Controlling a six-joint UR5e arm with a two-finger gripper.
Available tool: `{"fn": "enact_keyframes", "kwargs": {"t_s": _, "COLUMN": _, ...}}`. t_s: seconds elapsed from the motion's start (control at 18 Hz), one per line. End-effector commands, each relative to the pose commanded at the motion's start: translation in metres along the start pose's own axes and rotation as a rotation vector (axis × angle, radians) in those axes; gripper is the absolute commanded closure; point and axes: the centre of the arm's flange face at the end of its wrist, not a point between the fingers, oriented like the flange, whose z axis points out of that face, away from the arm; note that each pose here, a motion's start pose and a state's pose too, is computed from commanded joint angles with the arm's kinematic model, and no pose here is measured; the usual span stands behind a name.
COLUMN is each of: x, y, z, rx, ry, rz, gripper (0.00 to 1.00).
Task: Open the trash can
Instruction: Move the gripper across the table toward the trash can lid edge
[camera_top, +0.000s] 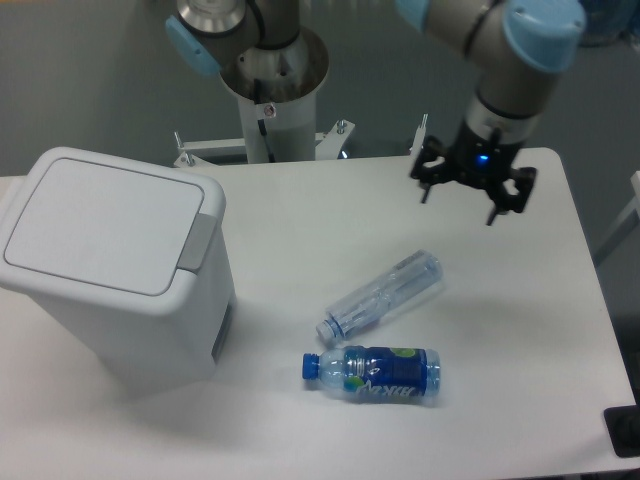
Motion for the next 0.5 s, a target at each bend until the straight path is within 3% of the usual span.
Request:
{"fn": "enact_keyframes", "kwargs": {"t_s": 0.17, "x": 0.029, "y": -0.037, "z": -0.025, "rx": 0.031, "ry": -0.008, "rz": -0.006, "gripper": 0.00}}
{"fn": "enact_keyframes", "kwargs": {"t_s": 0.5, "x": 0.076, "y": -0.079, "z": -0.013, "rx": 0.017, "ry": 0.097, "rz": -0.189, "gripper": 0.00}}
